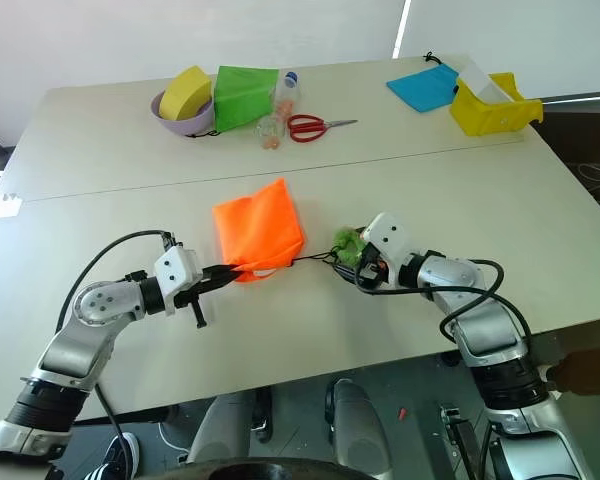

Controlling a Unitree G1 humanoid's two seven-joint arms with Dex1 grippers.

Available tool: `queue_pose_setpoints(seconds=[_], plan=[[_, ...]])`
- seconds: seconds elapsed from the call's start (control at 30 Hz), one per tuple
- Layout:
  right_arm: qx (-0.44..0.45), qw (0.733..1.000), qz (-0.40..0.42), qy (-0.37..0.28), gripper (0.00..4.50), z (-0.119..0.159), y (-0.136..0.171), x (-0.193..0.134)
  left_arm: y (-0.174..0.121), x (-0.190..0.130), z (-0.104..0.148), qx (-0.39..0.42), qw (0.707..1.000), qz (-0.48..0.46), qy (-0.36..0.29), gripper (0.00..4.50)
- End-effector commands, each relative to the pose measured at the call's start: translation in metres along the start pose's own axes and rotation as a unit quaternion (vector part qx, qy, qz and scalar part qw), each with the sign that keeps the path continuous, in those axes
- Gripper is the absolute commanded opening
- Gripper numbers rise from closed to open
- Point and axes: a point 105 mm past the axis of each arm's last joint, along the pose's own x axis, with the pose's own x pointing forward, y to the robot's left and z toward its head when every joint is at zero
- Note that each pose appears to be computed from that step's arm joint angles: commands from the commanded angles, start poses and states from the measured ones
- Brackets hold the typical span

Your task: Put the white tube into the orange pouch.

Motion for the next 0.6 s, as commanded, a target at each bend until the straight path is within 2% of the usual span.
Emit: queue_pose_setpoints(seconds=[0.03, 0.13, 0.27, 0.43, 0.53, 0.6], plan=[[0.027, 0.998, -0.035, -0.034, 4.49, 0.022, -0.022, -0.008, 0.001, 0.0, 0.01, 0.012, 1.0, 0.002, -0.015, 0.0], [0.033, 0.998, -0.048, -0.015, 4.49, 0.017, -0.027, -0.004, 0.0, 0.001, 0.011, 0.012, 1.0, 0.001, -0.016, 0.0], [-0.009, 0.998, -0.055, 0.041, 4.49, -0.001, -0.026, 0.004, -0.002, 0.002, 0.012, 0.01, 1.0, -0.001, -0.018, 0.0], [-0.025, 0.997, -0.054, 0.048, 4.49, 0.0, -0.026, 0.005, -0.003, 0.002, 0.013, 0.01, 1.0, -0.002, -0.016, 0.0], [-0.021, 0.997, -0.051, 0.062, 3.63, -0.005, -0.026, 0.004, -0.003, 0.002, 0.013, 0.009, 1.0, -0.002, -0.015, 0.0], [-0.01, 0.996, -0.04, 0.079, 2.6, -0.013, -0.022, 0.003, -0.004, 0.003, 0.013, 0.008, 1.0, -0.002, -0.016, 0.0]])
